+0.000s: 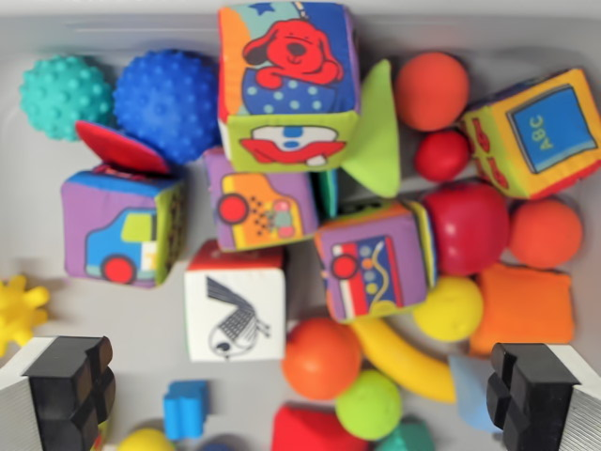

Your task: Pick an object from the bin

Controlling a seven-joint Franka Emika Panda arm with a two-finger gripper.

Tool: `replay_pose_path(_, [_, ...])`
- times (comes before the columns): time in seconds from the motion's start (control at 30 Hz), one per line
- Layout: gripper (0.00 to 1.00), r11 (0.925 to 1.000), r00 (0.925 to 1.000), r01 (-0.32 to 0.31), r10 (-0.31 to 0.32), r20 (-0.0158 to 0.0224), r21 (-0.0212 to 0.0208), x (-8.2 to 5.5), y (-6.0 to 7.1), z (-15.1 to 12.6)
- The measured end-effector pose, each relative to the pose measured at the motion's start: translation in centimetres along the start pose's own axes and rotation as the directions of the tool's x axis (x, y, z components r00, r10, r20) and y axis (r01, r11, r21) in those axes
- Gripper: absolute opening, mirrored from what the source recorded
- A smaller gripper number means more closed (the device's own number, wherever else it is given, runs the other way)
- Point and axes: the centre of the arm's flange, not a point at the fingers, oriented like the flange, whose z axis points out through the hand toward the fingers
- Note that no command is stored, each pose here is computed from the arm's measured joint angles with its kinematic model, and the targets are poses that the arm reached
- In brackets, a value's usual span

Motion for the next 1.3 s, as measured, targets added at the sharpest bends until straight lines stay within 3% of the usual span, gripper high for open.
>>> replay_pose_path(0.4, [1.0,1.0,1.0,0.0,0.0,0.0003,-0.0003,0.0,0.0,0.0])
replay_pose_path(0.73, [1.0,1.0,1.0,-0.005,0.005,0.0051,-0.0062,0.0,0.5,0.4])
replay_pose_path(1.0, [1.0,0.9999,0.9999,-0.014,0.014,0.0065,-0.0079,0.1,1.4,0.9])
replay_pose_path(1.3, [1.0,0.9995,0.9996,-0.028,0.028,0.0112,-0.0128,0.2,3.1,1.8])
